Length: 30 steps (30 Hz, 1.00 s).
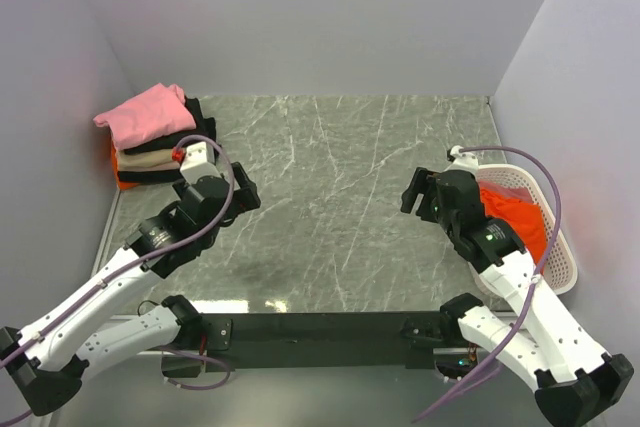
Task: Fold and stack the t-shirts
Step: Grab the tshirt from the pile
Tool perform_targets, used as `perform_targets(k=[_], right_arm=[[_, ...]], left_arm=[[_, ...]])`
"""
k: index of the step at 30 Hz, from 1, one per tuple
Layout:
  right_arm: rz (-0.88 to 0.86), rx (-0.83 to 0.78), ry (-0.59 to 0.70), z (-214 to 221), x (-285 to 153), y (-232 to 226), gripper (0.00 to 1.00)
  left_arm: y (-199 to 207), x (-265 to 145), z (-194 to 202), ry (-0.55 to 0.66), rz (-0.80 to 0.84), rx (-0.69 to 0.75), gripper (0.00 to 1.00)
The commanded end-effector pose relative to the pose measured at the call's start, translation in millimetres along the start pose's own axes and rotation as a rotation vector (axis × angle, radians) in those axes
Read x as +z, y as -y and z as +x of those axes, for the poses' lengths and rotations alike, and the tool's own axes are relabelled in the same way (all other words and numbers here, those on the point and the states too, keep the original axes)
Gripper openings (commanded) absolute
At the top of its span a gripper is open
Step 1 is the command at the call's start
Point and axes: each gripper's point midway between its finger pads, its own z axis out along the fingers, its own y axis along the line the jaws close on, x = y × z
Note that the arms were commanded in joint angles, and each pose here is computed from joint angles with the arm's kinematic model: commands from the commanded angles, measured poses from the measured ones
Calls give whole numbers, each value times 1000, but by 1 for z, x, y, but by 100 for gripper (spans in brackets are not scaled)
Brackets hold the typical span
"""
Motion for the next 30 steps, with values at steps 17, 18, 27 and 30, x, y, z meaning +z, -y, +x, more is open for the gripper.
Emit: perform_targets(k=[17, 18, 27, 30], right_arm=[[300, 200, -42, -7, 29, 96, 86], [314, 211, -37, -8, 30, 100, 86], [472, 346, 19, -26, 50, 153, 84], [521, 357, 0, -24, 59, 166, 84]], left_arm=[[15, 14, 13, -43, 46, 61, 99], [14, 13, 12, -37, 46, 61, 99], [4, 11, 13, -14, 49, 78, 99], [1, 11, 14, -12, 39, 80, 99]])
